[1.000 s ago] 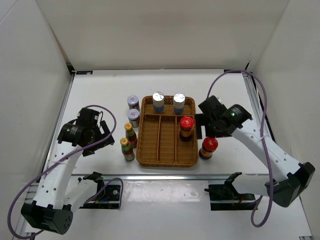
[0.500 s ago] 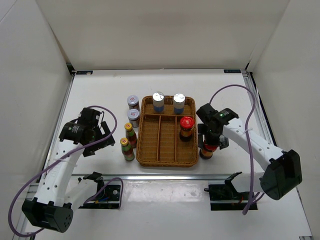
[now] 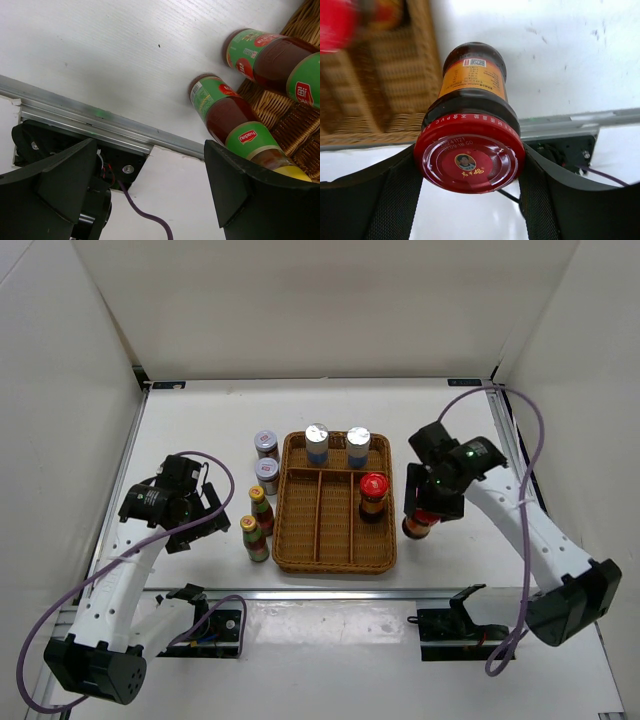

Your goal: Organize the condiment bottles

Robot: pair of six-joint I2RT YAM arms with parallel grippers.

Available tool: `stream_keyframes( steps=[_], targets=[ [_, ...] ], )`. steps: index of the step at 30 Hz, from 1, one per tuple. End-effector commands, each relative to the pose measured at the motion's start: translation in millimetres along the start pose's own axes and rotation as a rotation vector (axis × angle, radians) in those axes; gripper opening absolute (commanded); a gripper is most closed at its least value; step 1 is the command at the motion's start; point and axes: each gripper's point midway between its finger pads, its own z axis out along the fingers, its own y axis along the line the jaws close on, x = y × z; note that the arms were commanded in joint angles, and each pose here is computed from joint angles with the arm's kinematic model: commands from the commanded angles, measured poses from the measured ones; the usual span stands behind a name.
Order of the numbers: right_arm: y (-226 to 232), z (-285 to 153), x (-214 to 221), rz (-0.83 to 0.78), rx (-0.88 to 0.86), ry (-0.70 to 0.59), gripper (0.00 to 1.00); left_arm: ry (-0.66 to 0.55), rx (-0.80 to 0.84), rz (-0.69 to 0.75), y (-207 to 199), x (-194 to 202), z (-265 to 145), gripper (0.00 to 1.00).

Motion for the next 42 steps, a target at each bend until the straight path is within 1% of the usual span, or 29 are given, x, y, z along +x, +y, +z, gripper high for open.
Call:
stream_keyframes(
  steps=[1,2,7,11,14,16,17,19,25,28,29,31,32,34,36,37,39,40,41,42],
  targets=[
    [-10,-47,-4,0.028,-0.012,-0.080,0.00,-0.004,0.017,-0.008,-3,0,-1,1.00],
    [-5,-57,-9,0.033,-0.050,-0.099,0.00,-0.004,0.017,-0.008,-3,0,-1,1.00],
    [25,-73,2,-0.045,-0.184,-0.047,0.00,-0.004,0.017,-0.008,-3,0,-1,1.00],
    [41,-66,5,-0.109,-0.189,-0.025,0.00,-0.004,0.017,-0.008,-3,0,-1,1.00],
    [59,-61,4,-0.155,-0.209,-0.028,0.00,-0.004,0.017,-0.008,-3,0,-1,1.00],
    [72,-60,-2,-0.169,-0.239,-0.057,0.00,-0.011,0.022,-0.009,-3,0,-2,1.00],
    [76,-53,2,-0.196,-0.240,-0.038,0.00,-0.011,0.022,-0.009,-3,0,-2,1.00],
    [81,-44,0,-0.196,-0.239,-0.037,0.00,-0.016,0.015,-0.009,-2,-1,-2,1.00],
    [88,-5,13,-0.251,-0.200,0.052,0.00,-0.016,0.015,-0.009,-2,-1,-2,1.00],
    [94,14,19,-0.286,-0.197,0.092,0.03,-0.016,0.015,-0.009,-2,-1,-2,1.00],
    [91,24,25,-0.290,-0.170,0.126,0.03,-0.024,0.020,-0.010,-2,-1,-3,1.00],
    [94,32,28,-0.299,-0.169,0.129,0.03,-0.024,0.020,-0.010,-2,-1,-3,1.00],
    [98,33,22,-0.297,-0.178,0.103,0.03,-0.024,0.020,-0.010,-2,-1,-3,1.00],
    [96,39,26,-0.287,-0.161,0.124,0.13,-0.024,0.020,-0.010,-2,-1,-3,1.00],
    [93,44,28,-0.290,-0.140,0.135,0.30,-0.031,0.026,-0.012,-2,-2,-5,1.00],
    [93,44,28,-0.280,-0.140,0.136,0.51,-0.031,0.026,-0.012,-2,-2,-5,1.00],
    [90,45,36,-0.286,-0.116,0.167,0.75,-0.030,0.028,0.004,-2,-1,-5,1.00],
    [89,40,33,-0.295,-0.103,0.153,0.90,-0.015,0.065,0.049,-6,1,-8,1.00],
    [91,30,26,-0.275,-0.104,0.121,0.99,0.001,0.093,0.092,-9,7,-8,1.00],
    [82,22,25,-0.267,-0.062,0.104,0.99,0.021,0.108,0.102,-12,12,-7,1.00]
  ],
)
